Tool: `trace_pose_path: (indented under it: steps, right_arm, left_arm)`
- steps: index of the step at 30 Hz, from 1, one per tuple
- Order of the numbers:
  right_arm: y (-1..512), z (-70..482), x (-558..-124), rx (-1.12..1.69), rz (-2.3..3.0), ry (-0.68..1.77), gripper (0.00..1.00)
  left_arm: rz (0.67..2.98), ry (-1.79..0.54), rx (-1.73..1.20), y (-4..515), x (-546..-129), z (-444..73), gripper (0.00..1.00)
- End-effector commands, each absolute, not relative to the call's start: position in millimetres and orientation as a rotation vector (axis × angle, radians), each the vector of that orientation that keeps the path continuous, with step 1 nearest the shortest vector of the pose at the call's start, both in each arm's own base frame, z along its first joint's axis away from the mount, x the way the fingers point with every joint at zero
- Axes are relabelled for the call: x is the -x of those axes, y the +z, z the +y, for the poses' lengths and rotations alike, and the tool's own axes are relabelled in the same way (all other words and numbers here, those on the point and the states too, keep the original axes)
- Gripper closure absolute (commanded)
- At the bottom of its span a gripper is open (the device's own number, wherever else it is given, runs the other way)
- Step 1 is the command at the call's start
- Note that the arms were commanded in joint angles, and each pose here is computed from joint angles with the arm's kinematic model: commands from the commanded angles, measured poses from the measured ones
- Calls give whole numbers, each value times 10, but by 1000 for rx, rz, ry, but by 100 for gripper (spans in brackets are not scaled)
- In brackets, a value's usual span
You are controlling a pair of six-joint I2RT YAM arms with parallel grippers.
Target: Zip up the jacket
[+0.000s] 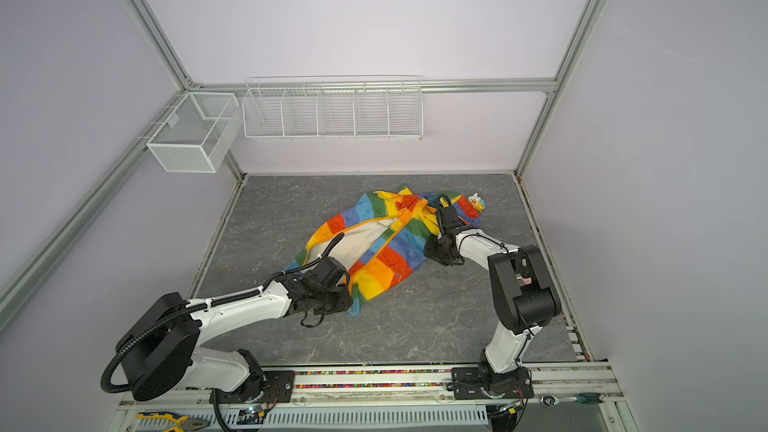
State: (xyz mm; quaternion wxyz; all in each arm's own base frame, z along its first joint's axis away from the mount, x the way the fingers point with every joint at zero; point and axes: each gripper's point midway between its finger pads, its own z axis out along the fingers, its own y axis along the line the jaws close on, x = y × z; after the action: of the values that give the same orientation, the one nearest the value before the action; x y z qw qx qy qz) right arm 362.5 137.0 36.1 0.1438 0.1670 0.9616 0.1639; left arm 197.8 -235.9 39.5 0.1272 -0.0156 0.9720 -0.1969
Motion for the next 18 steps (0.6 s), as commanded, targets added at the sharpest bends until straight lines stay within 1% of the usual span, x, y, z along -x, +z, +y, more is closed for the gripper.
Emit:
trace_pose_path:
  steps: [1, 2, 4, 5, 10, 14, 15, 16, 17, 18]
  right_arm:
    - [476, 1329, -3762, -473, 2741, 441, 79]
    - [513, 1305, -3779, -468, 2739, 433, 84]
    - [584, 1251, -3796, -452, 2735, 413, 93]
    - [636, 1236, -3799, -438, 2732, 410, 93]
    - [921, 1075, -3791, -409, 2696, 376, 93]
    - [1067, 1037, -3738, -412, 2682, 420, 92]
    - [1074, 1063, -3723, -411, 2683, 446, 85]
    - [1067, 1085, -3704, -416, 2688, 466, 76]
    - [1041, 1115, -3682, -423, 2693, 490, 65]
    - [1013, 1138, -3668, -430, 2693, 509, 58]
  left_arm:
    - [2754, -524, 85, 653, -2159, -2267, 86]
    - [2750, -515, 76, 694, -2179, -2242, 91]
    - [2750, -504, 68, 756, -2199, -2192, 97]
    - [2750, -500, 65, 789, -2212, -2165, 99]
    - [2740, -454, 38, 972, -2246, -2025, 99]
    - [2723, -459, -11, 1085, -2257, -2023, 97]
    - [2721, -471, -20, 1100, -2258, -2038, 96]
    - [2726, -479, -24, 1095, -2253, -2052, 96]
    - [2731, -485, -26, 1086, -2248, -2065, 96]
    - [2739, -489, -27, 1075, -2243, -2076, 96]
